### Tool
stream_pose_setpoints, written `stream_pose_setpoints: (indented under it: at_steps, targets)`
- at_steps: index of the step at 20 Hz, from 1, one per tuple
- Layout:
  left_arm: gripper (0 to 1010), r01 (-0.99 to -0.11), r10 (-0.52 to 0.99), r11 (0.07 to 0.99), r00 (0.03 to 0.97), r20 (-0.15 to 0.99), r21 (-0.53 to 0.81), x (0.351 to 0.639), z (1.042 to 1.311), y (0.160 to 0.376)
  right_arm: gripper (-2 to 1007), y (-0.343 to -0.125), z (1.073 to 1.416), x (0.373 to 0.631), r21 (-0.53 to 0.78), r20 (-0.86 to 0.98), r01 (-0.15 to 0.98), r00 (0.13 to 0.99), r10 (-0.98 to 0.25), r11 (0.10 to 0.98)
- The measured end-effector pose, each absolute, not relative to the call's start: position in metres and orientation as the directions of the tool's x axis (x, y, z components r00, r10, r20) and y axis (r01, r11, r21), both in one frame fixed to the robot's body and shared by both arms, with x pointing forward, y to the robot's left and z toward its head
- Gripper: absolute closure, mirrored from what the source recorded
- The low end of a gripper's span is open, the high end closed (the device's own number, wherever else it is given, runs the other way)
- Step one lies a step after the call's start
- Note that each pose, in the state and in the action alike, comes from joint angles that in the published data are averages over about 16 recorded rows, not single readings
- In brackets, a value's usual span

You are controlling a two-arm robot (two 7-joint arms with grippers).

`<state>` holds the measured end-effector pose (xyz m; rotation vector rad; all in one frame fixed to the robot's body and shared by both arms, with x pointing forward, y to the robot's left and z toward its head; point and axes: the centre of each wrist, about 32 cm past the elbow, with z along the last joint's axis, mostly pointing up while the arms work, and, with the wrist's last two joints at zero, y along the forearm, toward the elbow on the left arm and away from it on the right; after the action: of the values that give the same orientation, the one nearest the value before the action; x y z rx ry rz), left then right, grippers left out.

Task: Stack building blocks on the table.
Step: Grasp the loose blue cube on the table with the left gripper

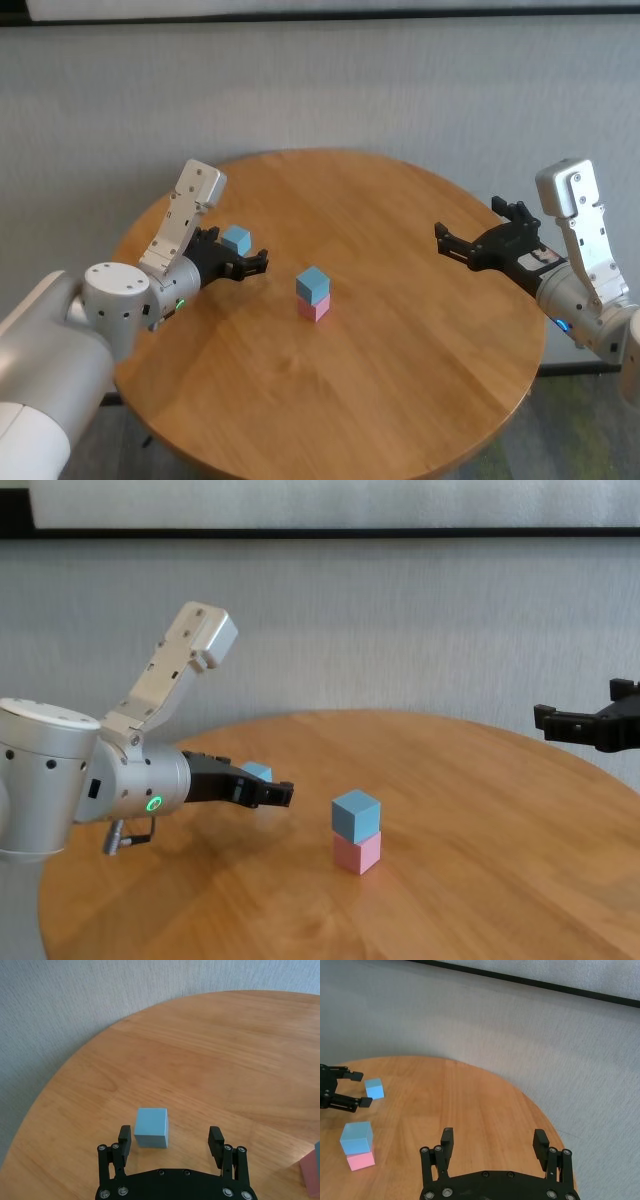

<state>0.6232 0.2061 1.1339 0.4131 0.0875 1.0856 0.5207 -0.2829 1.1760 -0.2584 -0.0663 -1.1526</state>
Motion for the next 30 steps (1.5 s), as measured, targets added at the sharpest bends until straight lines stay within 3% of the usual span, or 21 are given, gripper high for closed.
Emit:
stream_pose_setpoints:
  at_steps: [30]
  targets:
    - [9,-0.859,0.902,0.346,0.415,0.118,0.376,0.632,1.127,0.196,0,-0.283,1.176,0.521,-0.168,0.184,0.910,0.408,-0.894,0.380]
